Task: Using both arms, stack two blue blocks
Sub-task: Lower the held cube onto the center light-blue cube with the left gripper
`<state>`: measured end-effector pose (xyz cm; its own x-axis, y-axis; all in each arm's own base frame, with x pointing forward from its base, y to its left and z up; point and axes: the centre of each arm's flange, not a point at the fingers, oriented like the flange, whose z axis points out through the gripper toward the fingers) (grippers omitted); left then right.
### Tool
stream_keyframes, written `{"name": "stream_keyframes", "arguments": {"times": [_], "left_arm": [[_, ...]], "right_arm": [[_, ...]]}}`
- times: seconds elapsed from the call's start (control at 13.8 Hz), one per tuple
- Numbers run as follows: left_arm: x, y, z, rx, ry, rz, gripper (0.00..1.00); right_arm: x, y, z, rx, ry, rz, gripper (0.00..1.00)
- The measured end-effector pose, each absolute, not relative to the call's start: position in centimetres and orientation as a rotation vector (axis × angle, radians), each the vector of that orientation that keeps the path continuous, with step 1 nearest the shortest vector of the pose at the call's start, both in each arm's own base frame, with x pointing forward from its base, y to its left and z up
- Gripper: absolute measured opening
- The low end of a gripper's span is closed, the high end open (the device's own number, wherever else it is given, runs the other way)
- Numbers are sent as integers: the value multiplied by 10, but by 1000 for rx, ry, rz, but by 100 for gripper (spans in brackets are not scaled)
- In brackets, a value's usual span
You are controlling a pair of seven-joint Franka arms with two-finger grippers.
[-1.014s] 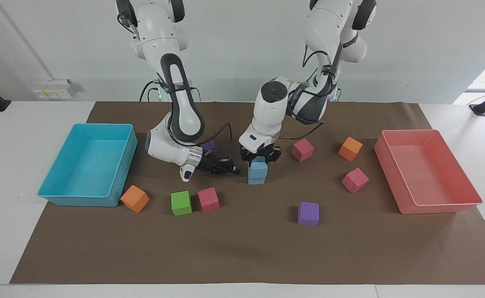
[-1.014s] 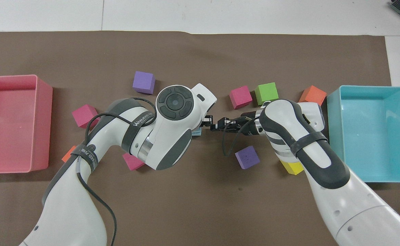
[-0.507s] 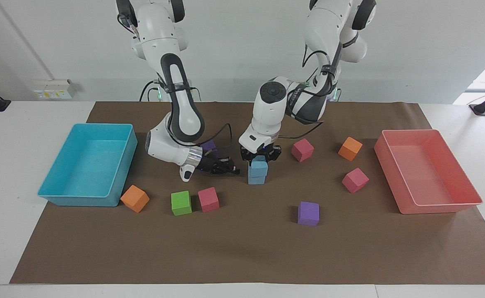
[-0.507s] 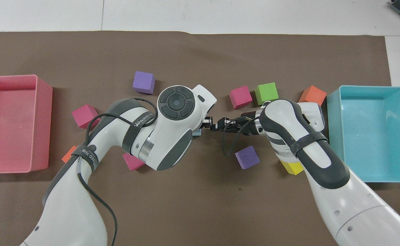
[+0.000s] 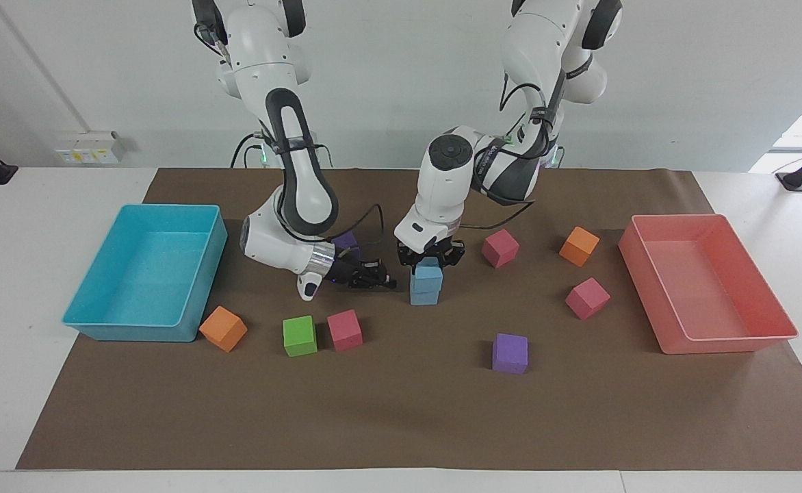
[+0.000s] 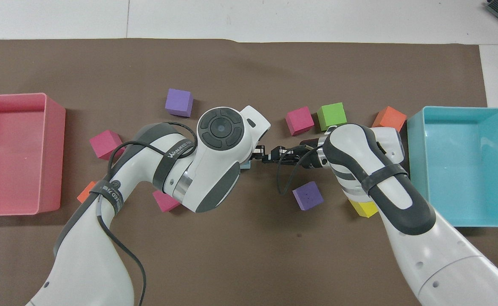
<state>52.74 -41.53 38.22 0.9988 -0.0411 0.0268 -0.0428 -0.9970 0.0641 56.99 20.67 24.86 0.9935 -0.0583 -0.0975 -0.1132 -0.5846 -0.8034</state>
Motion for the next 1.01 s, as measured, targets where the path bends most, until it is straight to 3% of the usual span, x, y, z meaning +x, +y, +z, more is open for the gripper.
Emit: {"name": "stream_keyframes", "arguments": {"times": [1.01], "left_arm": [[521, -422, 381, 3090, -99, 39, 56]], "right_arm": [[570, 207, 249, -2196, 119, 75, 1]]}}
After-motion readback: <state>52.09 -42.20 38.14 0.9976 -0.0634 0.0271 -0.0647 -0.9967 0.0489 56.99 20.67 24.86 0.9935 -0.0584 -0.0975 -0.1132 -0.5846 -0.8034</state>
